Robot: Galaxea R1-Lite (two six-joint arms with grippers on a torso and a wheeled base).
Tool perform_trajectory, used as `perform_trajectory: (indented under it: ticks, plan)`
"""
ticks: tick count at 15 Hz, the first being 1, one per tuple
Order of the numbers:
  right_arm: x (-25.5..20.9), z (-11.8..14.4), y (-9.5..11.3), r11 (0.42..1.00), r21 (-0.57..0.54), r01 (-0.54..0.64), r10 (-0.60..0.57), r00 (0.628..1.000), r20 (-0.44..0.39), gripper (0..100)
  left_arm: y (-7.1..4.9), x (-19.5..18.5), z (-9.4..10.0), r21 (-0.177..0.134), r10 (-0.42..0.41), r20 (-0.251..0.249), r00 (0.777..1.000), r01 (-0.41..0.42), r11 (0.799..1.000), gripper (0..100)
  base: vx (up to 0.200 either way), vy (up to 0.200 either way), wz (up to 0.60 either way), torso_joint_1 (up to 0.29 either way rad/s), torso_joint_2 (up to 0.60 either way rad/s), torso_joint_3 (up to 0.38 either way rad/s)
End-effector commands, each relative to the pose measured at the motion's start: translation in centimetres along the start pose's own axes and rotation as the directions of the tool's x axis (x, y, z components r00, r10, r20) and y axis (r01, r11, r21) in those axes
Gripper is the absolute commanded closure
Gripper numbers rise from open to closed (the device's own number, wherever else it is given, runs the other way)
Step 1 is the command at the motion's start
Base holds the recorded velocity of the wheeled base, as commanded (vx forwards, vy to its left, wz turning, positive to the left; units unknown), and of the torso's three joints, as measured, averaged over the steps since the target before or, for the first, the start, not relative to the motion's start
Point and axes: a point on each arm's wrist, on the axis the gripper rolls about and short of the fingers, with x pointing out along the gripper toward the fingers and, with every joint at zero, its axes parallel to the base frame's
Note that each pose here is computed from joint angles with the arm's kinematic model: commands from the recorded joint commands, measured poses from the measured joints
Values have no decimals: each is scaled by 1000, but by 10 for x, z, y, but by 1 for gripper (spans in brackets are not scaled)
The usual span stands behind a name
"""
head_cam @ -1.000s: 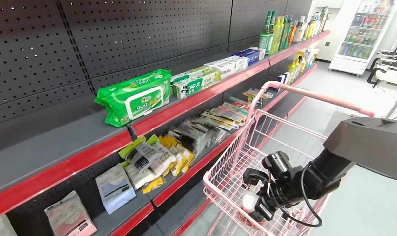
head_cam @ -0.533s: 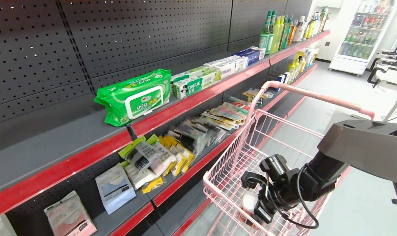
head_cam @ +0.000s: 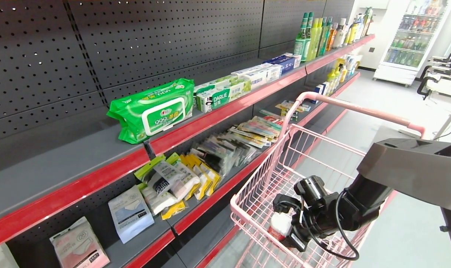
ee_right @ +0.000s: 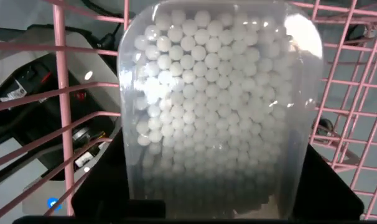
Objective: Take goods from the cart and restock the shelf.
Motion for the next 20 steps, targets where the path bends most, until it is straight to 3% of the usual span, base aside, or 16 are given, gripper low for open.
perform_trajectory:
  ticks: [1, 5, 8, 13, 17, 20]
  plan:
    - [3, -4, 2, 1000, 4, -9, 9, 1000, -16, 100, 0, 0, 0, -1, 1, -1, 1000, -1, 1000, 0, 0, 0, 0, 0, 0, 0]
    - [0, -2, 1, 1000, 16, 1, -1, 1000, -3, 100, 0, 0, 0, -1, 1, -1, 1000, -1, 1000, 0, 0, 0, 0, 0, 0, 0]
    - [-30, 14, -4, 997, 31, 65, -67, 995, 76, 100, 0, 0, 0, -1, 0, -1, 1000, 0, 1000, 0, 0, 0, 0, 0, 0, 0]
    - [-49, 20, -3, 995, 47, 91, -96, 989, 116, 100, 0, 0, 0, -1, 0, -3, 1000, 0, 1000, 0, 0, 0, 0, 0, 0, 0]
    - [-110, 39, -3, 964, 198, 178, -225, 942, 249, 100, 0, 0, 0, -1, 0, -1, 1000, 0, 1000, 0, 0, 0, 0, 0, 0, 0]
    - [-174, 34, 5, 930, 246, 272, -337, 899, 279, 100, 0, 0, 0, 0, -2, -3, 1000, 2, 1000, 0, 0, 0, 0, 0, 0, 0]
